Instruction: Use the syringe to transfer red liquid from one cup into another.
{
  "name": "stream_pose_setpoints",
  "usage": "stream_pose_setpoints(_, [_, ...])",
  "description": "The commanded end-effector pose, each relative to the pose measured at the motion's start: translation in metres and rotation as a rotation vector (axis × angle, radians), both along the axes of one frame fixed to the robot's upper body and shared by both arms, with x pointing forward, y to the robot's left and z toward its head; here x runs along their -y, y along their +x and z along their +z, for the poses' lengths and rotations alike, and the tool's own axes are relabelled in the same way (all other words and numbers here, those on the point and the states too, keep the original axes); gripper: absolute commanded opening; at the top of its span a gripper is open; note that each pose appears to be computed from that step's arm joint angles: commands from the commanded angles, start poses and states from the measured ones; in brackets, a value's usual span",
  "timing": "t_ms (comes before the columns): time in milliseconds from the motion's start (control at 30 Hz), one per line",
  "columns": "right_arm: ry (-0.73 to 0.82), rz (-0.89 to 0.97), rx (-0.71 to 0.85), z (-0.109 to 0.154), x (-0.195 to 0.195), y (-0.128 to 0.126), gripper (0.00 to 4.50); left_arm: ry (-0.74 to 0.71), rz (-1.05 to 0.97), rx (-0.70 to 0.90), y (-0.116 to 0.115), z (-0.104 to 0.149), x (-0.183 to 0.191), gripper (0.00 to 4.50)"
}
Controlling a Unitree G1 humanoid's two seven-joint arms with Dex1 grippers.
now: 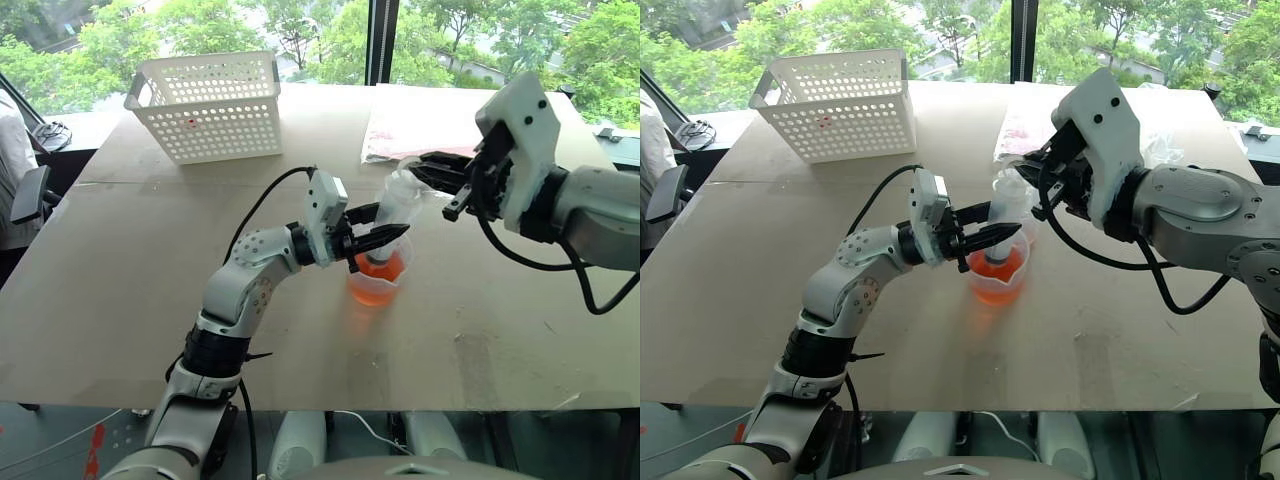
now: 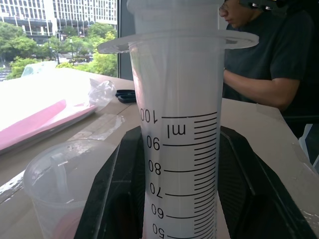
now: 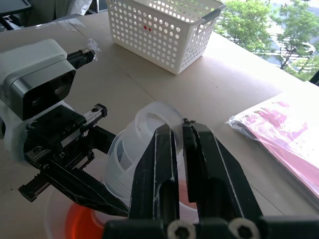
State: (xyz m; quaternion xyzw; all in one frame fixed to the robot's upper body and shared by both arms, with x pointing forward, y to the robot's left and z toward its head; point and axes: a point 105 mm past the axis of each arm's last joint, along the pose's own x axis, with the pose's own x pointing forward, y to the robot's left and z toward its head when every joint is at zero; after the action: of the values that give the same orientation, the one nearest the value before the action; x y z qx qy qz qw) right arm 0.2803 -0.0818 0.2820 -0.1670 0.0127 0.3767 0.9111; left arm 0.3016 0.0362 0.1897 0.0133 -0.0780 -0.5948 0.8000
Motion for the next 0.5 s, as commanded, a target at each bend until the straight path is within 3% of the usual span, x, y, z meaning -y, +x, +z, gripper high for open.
stream_pose_setpoints(33, [0.079, -0.218, 0.199, 0.0526, 0.0404, 0.0171, 0.02, 0.028, -0.104, -0.001, -0.0181, -0.0052, 0.0068, 1.32])
stream_pose_setpoints(500, [0.067, -0.224, 0.207, 0.0527, 0.0413, 0.0145, 0.02, 0.024, -0.103, -0.001, -0.0187, -0.0052, 0.0074, 1.32])
